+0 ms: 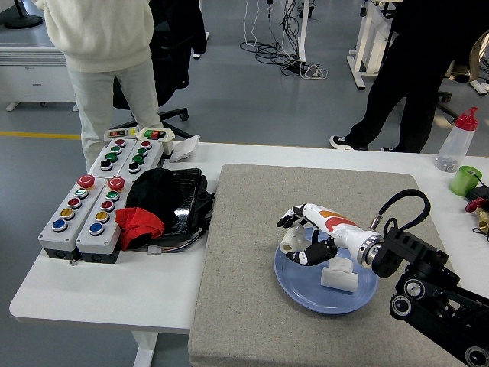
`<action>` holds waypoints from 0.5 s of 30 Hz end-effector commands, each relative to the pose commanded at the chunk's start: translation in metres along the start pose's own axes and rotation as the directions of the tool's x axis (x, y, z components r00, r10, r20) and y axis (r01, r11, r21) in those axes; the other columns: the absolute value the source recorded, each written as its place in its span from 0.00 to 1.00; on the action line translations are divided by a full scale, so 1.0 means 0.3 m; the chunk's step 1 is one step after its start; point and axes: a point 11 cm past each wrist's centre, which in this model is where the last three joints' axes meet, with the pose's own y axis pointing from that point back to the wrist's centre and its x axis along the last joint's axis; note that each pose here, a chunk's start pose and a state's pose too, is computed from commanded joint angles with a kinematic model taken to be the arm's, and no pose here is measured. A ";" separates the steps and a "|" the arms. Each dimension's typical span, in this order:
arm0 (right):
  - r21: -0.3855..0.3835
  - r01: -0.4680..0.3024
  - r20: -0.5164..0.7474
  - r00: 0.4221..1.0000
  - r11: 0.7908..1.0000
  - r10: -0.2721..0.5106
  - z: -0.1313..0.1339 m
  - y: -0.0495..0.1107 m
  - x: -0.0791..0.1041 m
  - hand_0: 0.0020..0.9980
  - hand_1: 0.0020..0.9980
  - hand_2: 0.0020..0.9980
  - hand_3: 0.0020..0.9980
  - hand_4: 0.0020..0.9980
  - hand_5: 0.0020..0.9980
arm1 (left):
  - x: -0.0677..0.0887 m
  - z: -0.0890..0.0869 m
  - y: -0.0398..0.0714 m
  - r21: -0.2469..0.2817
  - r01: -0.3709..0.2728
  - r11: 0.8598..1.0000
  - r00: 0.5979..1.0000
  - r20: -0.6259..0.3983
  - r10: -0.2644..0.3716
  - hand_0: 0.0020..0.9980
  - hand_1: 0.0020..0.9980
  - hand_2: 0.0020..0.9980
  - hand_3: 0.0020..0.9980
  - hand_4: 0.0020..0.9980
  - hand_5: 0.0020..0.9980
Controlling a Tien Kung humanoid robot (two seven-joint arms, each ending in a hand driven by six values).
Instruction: Pick pipe place plate twice
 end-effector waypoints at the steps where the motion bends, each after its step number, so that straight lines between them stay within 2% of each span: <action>1: -0.013 0.009 -0.007 1.000 1.000 -0.010 0.009 -0.008 -0.014 0.30 0.44 0.54 0.70 0.66 0.11 | 0.000 -0.001 0.000 0.000 0.000 1.000 1.000 0.001 0.000 0.67 0.64 0.66 0.61 0.47 1.00; 6: -0.049 0.029 -0.011 1.000 0.998 -0.030 0.041 -0.034 -0.052 0.30 0.44 0.54 0.70 0.66 0.11 | 0.000 -0.005 -0.001 0.003 0.000 1.000 1.000 0.002 0.000 0.67 0.64 0.66 0.61 0.47 1.00; 7: -0.056 0.030 -0.013 0.999 0.998 -0.031 0.046 -0.039 -0.059 0.64 0.69 0.75 0.84 0.71 0.17 | 0.000 -0.006 -0.002 0.004 0.000 1.000 1.000 0.004 0.000 0.67 0.64 0.66 0.61 0.47 1.00; 12: -0.095 0.041 -0.013 0.999 0.995 -0.043 0.073 -0.048 -0.071 0.64 0.69 0.75 0.84 0.71 0.17 | -0.001 -0.010 -0.002 0.008 -0.001 1.000 1.000 0.007 0.001 0.67 0.64 0.66 0.61 0.47 1.00; 13: -0.100 0.045 -0.010 0.999 0.994 -0.046 0.077 -0.047 -0.071 0.92 0.89 1.00 1.00 0.83 0.31 | -0.001 -0.011 -0.002 0.008 -0.001 1.000 1.000 0.007 0.001 0.67 0.64 0.67 0.61 0.47 1.00; 15: -0.114 0.059 -0.001 0.998 0.992 -0.059 0.086 -0.045 -0.073 0.92 0.89 1.00 1.00 0.83 0.31 | -0.001 -0.012 -0.003 0.009 -0.001 1.000 1.000 0.008 0.001 0.67 0.64 0.67 0.61 0.47 1.00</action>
